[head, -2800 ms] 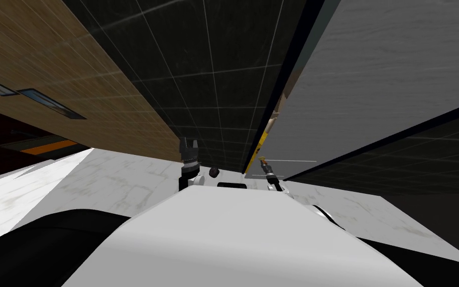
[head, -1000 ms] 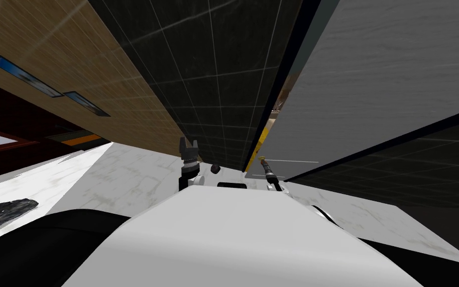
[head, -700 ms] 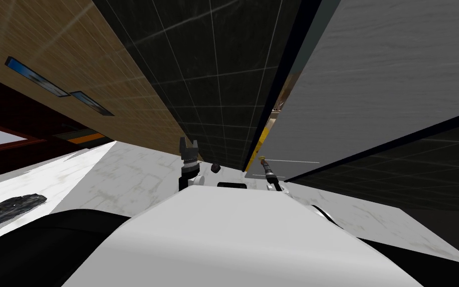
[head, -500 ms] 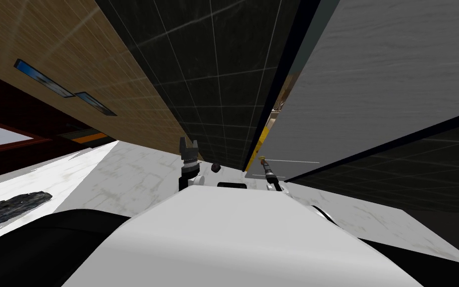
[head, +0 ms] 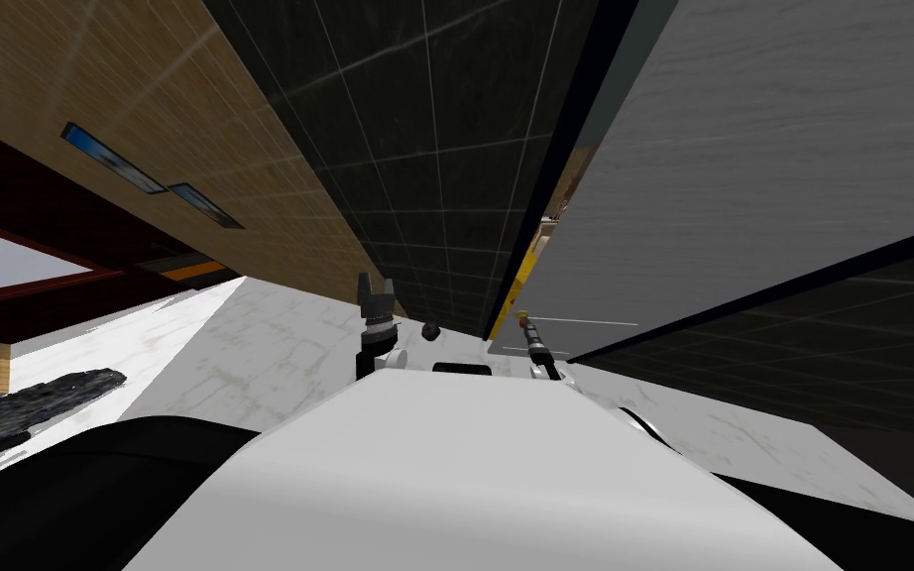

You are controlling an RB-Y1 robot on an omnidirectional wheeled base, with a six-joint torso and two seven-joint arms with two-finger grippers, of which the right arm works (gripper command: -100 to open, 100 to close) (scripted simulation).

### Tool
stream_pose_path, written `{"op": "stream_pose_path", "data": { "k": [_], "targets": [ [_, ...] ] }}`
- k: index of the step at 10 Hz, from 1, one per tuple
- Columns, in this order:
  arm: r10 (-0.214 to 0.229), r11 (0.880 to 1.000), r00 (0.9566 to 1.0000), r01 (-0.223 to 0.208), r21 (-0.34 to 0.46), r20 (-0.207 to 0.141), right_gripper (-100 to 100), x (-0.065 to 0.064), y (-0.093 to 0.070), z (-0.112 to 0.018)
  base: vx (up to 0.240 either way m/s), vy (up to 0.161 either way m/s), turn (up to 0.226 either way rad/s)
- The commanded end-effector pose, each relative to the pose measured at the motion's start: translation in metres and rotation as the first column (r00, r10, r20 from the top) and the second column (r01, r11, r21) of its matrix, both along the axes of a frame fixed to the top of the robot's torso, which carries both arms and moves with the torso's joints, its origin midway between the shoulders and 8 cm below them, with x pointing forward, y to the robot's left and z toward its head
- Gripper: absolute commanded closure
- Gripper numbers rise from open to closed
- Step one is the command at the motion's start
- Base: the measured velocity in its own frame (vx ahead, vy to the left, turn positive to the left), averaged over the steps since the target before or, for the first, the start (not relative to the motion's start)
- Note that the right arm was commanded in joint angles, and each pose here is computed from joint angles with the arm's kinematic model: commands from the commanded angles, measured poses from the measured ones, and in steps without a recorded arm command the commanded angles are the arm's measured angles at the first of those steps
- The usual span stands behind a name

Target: Pull the door open

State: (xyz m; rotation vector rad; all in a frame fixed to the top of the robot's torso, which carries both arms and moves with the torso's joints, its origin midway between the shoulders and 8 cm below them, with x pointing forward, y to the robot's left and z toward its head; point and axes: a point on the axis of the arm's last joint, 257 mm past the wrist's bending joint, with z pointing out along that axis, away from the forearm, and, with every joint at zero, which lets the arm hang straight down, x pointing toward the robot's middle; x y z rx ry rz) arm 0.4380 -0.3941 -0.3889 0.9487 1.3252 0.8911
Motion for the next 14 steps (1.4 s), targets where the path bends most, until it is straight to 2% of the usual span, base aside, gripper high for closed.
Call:
{"op": "stream_pose_path", "data": {
  "k": [1, 4, 5, 6, 7, 9, 10, 11, 12, 13, 14],
  "targets": [
    [0.005, 0.999, 1.0000, -0.005, 0.048, 0.004, 100, 0.0009, 0.0046, 0.0005, -0.037, -0.018, 0.033],
    [0.000, 0.991, 1.0000, -0.001, 0.135, 0.010, 100, 0.0015, 0.0045, 0.0007, -0.035, -0.015, 0.038],
    [0.000, 0.990, 0.9999, -0.001, 0.141, 0.010, 100, 0.0015, 0.0045, 0.0007, -0.029, -0.009, 0.027],
    [-0.003, 0.983, 0.9999, 0.001, 0.186, 0.013, 100, 0.0018, 0.0044, 0.0008, -0.037, -0.014, 0.048],
    [-0.003, 0.982, 0.9999, 0.001, 0.187, 0.013, 100, 0.0018, 0.0044, 0.0008, -0.035, -0.016, 0.025],
    [-0.009, 0.965, 0.9998, 0.005, 0.261, 0.017, 100, 0.0024, 0.0044, 0.0009, -0.047, -0.023, 0.064],
    [-0.009, 0.960, 0.9998, 0.004, 0.278, 0.018, 100, 0.0024, 0.0044, 0.0009, -0.045, -0.014, 0.029],
    [-0.013, 0.949, 0.9997, 0.006, 0.315, 0.020, 100, 0.0027, 0.0043, 0.0009, -0.044, -0.014, 0.039],
    [-0.013, 0.946, 0.9997, 0.005, 0.323, 0.021, 100, 0.0027, 0.0043, 0.0009, -0.032, -0.013, 0.030],
    [-0.016, 0.932, 0.9996, 0.007, 0.364, 0.023, 100, 0.0029, 0.0043, 0.0010, -0.031, -0.012, 0.046],
    [-0.016, 0.930, 0.9996, 0.006, 0.367, 0.023, 100, 0.0029, 0.0043, 0.0010, -0.028, -0.012, 0.029]
  ]
}}
